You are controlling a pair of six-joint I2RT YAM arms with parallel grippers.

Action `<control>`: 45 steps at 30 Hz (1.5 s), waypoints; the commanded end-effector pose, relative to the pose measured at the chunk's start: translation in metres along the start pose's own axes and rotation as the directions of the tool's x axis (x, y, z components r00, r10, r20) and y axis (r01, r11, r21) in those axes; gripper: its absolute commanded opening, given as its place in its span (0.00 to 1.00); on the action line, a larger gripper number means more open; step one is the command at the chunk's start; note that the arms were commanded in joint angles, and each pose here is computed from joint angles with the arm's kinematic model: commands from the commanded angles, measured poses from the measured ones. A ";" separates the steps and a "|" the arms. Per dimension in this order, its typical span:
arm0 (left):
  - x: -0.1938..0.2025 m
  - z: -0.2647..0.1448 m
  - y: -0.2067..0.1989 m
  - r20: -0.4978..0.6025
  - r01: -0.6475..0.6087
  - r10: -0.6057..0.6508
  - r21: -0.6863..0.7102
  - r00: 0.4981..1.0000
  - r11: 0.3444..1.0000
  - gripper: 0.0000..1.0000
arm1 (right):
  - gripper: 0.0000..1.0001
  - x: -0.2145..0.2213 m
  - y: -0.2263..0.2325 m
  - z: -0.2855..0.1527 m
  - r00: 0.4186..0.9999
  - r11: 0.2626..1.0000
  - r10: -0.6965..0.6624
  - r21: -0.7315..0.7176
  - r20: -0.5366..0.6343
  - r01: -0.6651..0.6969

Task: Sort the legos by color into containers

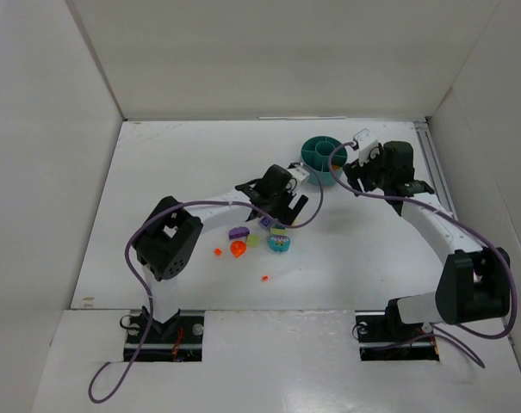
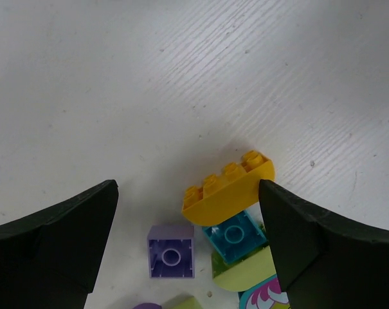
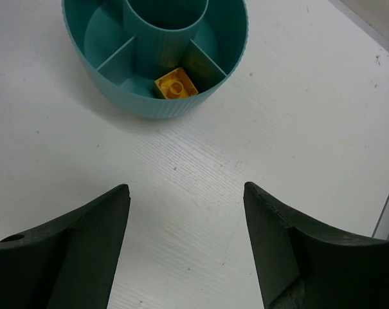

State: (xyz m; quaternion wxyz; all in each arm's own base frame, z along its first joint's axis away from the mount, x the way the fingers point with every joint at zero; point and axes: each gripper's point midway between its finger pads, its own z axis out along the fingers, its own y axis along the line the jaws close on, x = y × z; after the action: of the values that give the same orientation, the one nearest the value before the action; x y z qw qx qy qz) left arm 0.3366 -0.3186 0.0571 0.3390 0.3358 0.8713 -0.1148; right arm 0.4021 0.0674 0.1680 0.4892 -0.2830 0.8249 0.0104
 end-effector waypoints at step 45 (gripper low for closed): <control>0.001 0.032 -0.023 -0.050 -0.158 0.169 0.177 0.984 0.971 0.44 | 0.75 -0.012 -0.008 -0.009 0.997 1.000 -0.010 -0.024 0.082 0.012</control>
State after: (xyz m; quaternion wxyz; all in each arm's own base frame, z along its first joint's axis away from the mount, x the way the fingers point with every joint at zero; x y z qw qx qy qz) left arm 0.3365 -0.3446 0.0261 0.2908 0.4305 0.8428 -0.1403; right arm 0.4012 0.0621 0.1640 0.4876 -0.2884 0.8235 0.0302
